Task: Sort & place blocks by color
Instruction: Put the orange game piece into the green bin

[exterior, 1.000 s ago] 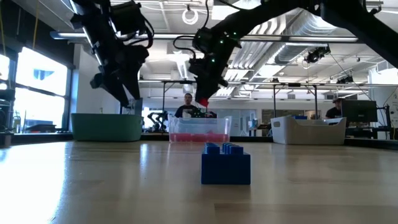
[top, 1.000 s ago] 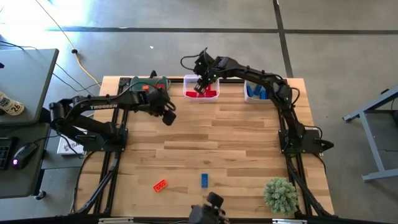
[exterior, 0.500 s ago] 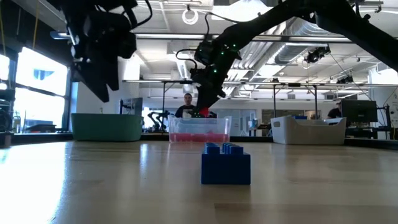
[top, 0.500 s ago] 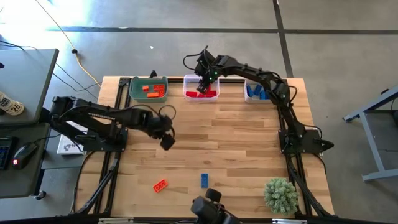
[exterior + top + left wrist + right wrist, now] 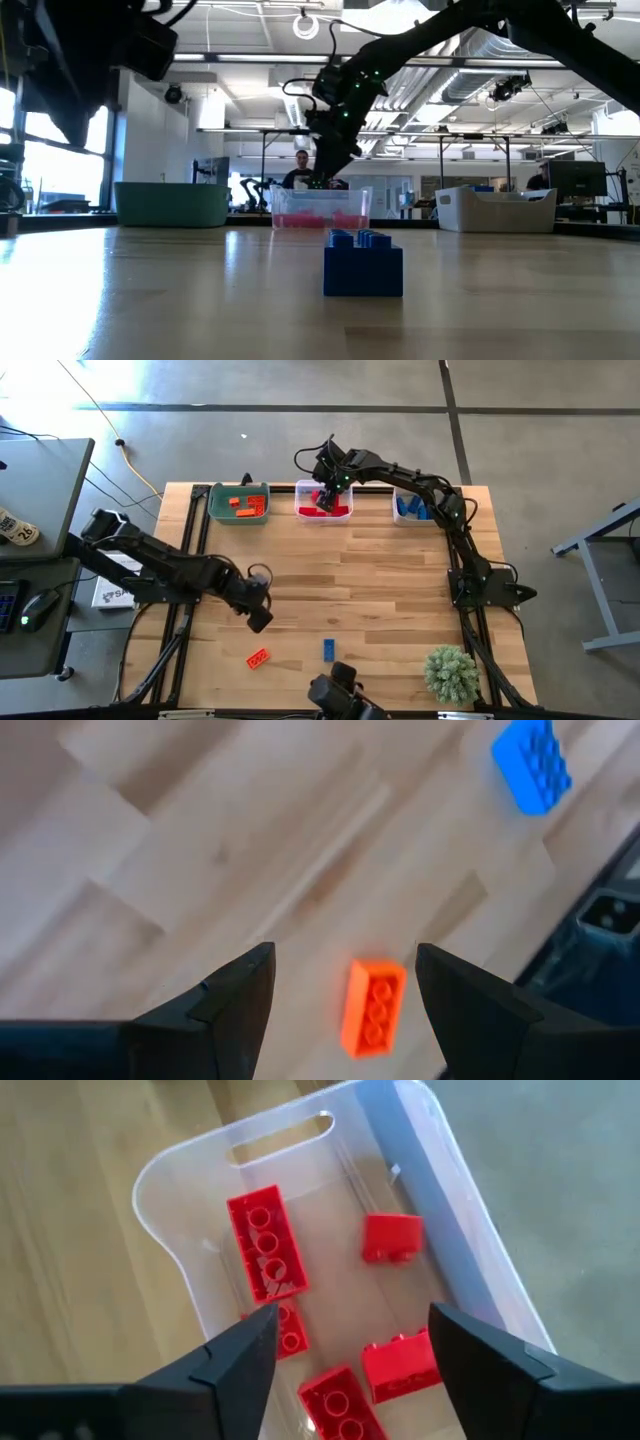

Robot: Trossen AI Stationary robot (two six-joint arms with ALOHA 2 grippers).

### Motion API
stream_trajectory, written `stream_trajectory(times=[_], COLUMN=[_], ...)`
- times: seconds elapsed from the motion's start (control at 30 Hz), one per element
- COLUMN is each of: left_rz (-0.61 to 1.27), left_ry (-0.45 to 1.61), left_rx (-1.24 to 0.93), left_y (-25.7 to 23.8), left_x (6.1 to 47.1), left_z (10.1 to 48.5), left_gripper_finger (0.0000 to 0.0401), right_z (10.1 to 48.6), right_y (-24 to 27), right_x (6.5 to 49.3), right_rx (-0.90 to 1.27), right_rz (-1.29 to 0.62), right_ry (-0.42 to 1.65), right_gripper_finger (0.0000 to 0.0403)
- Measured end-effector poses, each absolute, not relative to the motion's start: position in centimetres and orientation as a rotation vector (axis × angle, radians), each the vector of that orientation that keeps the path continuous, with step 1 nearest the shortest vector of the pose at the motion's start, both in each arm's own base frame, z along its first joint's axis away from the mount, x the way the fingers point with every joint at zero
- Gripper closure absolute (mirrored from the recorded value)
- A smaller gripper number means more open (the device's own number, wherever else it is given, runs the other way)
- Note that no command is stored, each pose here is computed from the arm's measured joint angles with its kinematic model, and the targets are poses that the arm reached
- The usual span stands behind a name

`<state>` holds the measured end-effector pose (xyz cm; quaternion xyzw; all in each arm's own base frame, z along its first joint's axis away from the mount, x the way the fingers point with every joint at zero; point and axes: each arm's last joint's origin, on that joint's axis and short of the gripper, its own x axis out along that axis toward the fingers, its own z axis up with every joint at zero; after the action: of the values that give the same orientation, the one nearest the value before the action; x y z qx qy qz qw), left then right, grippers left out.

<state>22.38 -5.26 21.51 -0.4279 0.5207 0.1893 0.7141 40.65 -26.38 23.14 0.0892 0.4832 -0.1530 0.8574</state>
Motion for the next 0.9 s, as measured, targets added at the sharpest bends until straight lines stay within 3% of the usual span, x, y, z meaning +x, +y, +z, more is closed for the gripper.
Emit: stream_trajectory(times=[0.63,0.9], left_rz=[0.341,0.279], left_ry=[1.224,1.072], left_rx=[-0.933,-1.038], left_y=[-11.1,-13.3], left_x=[20.2,20.5], left_z=[21.5,22.3], left_gripper_finger=[0.0172,0.0172], right_z=[22.9,25.6], right_y=[-25.0,-22.5], right_x=[40.6,42.3], right_rx=[0.402,0.400], right_rz=[-0.400,-0.399], right_ry=[1.060,1.018], right_gripper_finger=[0.0155,0.0155])
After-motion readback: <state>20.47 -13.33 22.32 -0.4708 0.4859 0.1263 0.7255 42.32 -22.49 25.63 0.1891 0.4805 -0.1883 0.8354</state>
